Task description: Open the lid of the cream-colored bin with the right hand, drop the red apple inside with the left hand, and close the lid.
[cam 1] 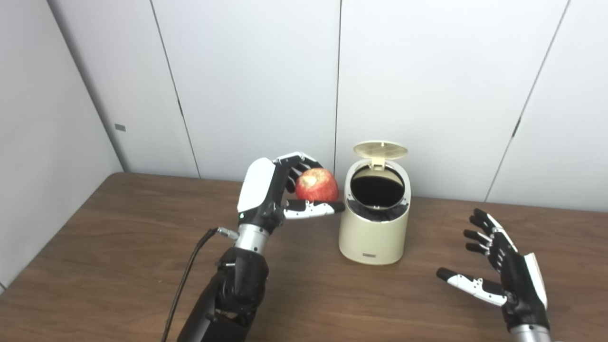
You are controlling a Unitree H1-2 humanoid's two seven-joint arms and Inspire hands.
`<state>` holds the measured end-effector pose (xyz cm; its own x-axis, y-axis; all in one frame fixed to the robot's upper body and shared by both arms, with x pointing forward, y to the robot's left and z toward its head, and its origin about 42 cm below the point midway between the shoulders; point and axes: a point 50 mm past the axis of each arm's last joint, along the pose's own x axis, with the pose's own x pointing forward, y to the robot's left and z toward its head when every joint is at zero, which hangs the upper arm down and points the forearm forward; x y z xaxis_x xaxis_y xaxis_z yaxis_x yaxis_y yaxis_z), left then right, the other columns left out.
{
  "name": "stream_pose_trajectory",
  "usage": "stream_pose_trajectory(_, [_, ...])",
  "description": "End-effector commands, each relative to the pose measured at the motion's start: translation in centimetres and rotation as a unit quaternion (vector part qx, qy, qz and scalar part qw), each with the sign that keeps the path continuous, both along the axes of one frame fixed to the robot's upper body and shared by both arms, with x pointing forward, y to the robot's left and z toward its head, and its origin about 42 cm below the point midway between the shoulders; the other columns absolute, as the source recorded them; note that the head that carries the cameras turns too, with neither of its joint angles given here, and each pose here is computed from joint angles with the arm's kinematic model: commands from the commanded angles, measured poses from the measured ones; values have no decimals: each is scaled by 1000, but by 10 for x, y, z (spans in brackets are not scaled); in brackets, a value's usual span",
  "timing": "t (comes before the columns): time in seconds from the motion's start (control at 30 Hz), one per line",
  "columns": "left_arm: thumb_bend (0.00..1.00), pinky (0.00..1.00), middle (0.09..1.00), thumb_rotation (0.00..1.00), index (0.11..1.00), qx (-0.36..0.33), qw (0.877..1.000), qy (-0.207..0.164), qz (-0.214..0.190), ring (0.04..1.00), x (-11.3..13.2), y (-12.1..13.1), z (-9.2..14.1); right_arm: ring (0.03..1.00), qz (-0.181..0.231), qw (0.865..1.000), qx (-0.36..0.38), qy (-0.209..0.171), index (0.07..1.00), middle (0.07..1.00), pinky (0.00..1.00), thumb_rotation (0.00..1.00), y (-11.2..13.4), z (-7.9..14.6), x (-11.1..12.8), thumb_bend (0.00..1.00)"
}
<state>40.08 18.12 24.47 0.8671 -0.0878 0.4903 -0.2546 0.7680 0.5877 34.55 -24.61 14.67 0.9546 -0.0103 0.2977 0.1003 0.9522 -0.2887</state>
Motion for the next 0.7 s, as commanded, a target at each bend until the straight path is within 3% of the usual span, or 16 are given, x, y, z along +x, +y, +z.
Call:
stream_pose_trajectory(0.0, [502, 329, 481, 0, 521, -9, 999, -40, -9, 409, 8, -13, 23, 790, 3, 999, 1, -51, 869, 868, 716, 224, 5, 20, 7, 798])
stream_pose_trajectory(0.4, [504, 358, 473, 0, 499, -40, 998, -38, -7, 424, 19, -51, 6, 788, 3, 998, 6, -56, 872, 871, 735, 216, 11, 19, 8, 792])
stream_pose_trajectory(0.67, [501, 328, 484, 0, 525, -24, 999, -35, -3, 395, 29, -60, -3, 794, -1, 998, 8, -56, 873, 876, 738, 229, 14, 20, 6, 800])
